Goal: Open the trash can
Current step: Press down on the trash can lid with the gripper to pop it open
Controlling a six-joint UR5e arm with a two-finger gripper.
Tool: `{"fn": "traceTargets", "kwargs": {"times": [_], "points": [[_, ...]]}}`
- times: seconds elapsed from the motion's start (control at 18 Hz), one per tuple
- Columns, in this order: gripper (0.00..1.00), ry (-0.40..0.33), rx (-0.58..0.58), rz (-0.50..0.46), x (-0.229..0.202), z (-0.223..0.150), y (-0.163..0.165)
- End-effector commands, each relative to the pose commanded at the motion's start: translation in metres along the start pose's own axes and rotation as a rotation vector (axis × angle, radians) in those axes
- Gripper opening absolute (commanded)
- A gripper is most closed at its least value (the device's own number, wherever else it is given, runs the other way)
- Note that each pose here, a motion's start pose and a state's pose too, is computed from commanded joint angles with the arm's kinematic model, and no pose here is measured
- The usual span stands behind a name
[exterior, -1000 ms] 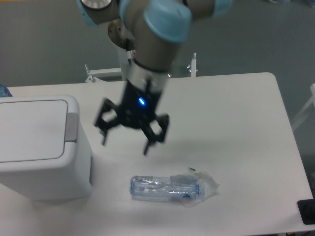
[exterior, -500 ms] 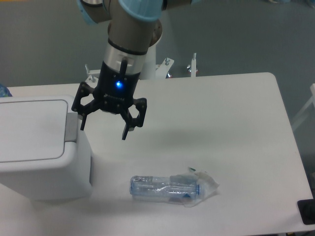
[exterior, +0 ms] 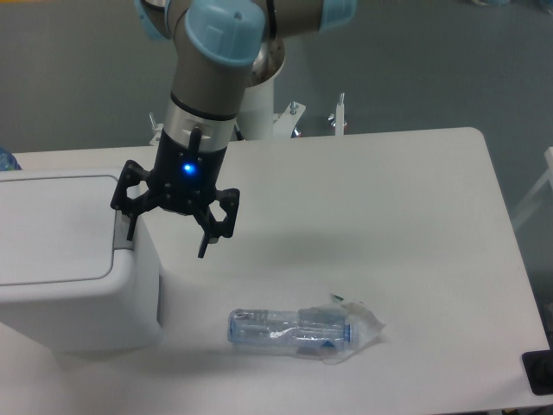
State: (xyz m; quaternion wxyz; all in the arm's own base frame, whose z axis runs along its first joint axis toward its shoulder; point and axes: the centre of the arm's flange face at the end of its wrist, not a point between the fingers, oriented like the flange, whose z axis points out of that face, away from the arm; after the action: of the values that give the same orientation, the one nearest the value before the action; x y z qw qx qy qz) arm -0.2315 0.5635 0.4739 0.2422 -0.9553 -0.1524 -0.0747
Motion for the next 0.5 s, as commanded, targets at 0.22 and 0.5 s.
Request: {"fn": "traceTargets", "kwargs": {"times": [0.22, 0.5], "points": [[1.0, -0.002, 0.002, -0.004, 0.0014, -0.0028, 0.0016], [1.0, -0.002, 0.007, -0.016, 0.0023, -0.0067, -0.0012]]}}
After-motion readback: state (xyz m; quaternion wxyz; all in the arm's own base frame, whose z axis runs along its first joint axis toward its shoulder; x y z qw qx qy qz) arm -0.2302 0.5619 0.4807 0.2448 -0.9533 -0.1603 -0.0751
